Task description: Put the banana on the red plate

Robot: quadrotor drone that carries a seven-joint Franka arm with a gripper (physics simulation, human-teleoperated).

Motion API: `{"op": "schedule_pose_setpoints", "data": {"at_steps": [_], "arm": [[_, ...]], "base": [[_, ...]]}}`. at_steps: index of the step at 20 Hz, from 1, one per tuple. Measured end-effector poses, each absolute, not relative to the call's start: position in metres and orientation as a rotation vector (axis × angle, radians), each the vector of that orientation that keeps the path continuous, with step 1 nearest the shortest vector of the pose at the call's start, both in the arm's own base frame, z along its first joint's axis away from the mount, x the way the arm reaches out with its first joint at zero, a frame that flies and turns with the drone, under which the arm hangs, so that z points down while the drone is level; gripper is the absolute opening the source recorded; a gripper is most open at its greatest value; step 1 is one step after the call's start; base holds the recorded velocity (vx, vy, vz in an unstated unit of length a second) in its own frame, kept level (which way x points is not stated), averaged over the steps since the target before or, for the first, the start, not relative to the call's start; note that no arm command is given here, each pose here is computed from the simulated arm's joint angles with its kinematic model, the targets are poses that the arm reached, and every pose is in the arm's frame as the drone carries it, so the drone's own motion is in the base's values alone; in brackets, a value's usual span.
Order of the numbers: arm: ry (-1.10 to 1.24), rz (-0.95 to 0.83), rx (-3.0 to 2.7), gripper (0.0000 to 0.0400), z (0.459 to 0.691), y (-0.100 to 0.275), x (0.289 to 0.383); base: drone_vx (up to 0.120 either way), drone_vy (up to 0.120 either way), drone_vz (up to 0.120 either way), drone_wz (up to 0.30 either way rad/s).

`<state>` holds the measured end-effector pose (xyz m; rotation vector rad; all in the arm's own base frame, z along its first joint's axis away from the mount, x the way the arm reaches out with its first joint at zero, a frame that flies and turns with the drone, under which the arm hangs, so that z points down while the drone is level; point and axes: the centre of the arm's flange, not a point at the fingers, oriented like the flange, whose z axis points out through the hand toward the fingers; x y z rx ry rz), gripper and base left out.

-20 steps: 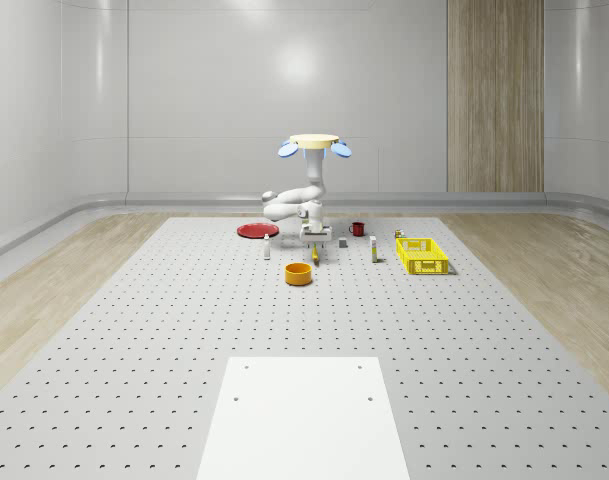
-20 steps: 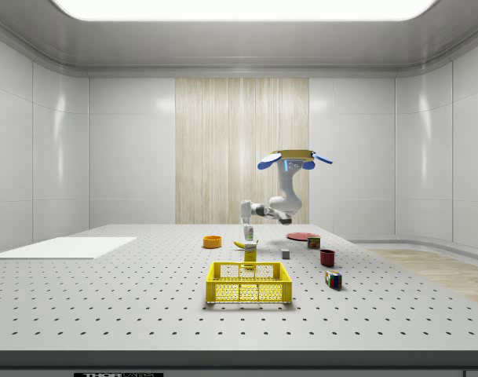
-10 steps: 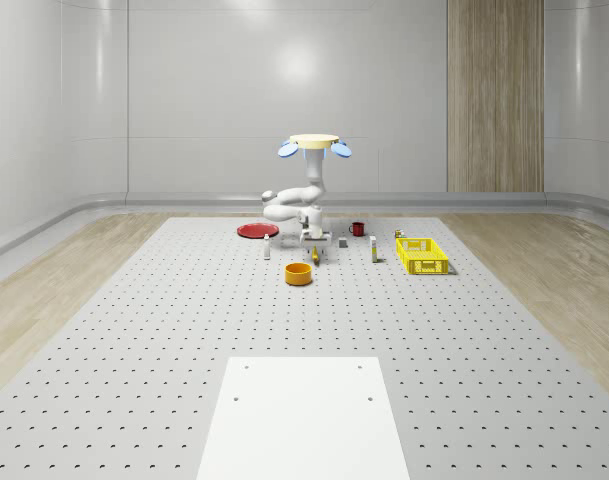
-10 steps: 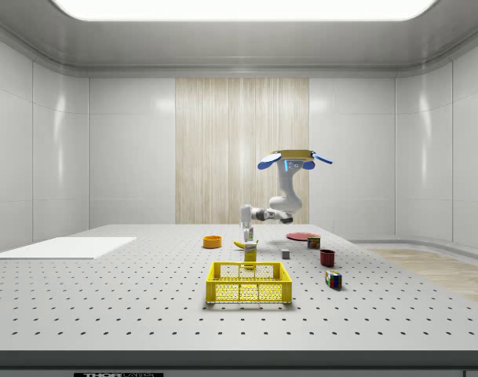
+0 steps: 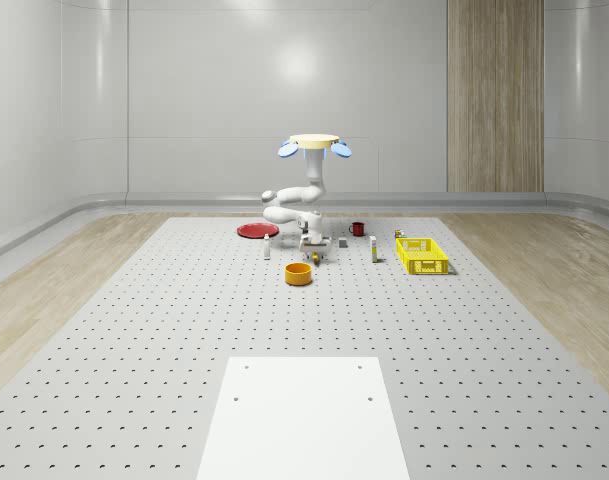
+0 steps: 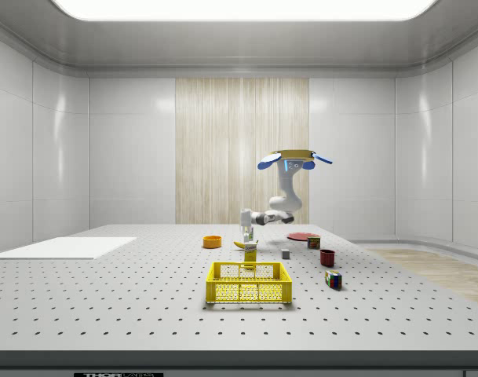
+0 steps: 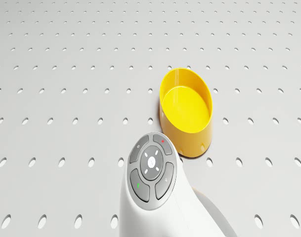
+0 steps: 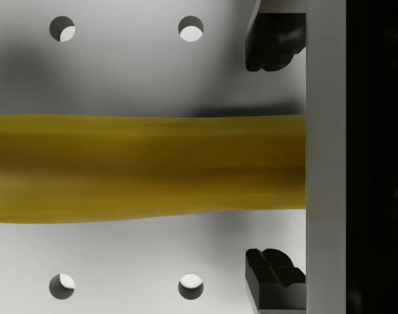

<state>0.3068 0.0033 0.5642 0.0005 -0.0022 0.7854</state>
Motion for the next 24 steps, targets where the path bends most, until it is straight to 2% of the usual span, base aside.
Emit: {"op": "schedule_pose_setpoints", "data": {"at_steps": [1,3,6,11,16,24], "arm": [[-0.002,0.785,0.000,0.0329,0.566,0.003,0.3068],[-0.002,0.785,0.000,0.0259,0.568,0.004,0.3068],[-0.002,0.785,0.000,0.0201,0.571,0.004,0.3068],[0.000,0.785,-0.003,0.0192,0.571,0.004,0.3068],[0.002,0.781,-0.004,0.0192,0.558,0.004,0.3068],[0.003,0.796,-0.005,0.0196,0.536,0.004,0.3069]], "base": [[0.000,0.000,0.000,0.000],[0.000,0.000,0.000,0.000],[0.000,0.000,0.000,0.000],[0.000,0.000,0.000,0.000],[0.000,0.000,0.000,0.000],[0.000,0.000,0.115,0.000]]}}
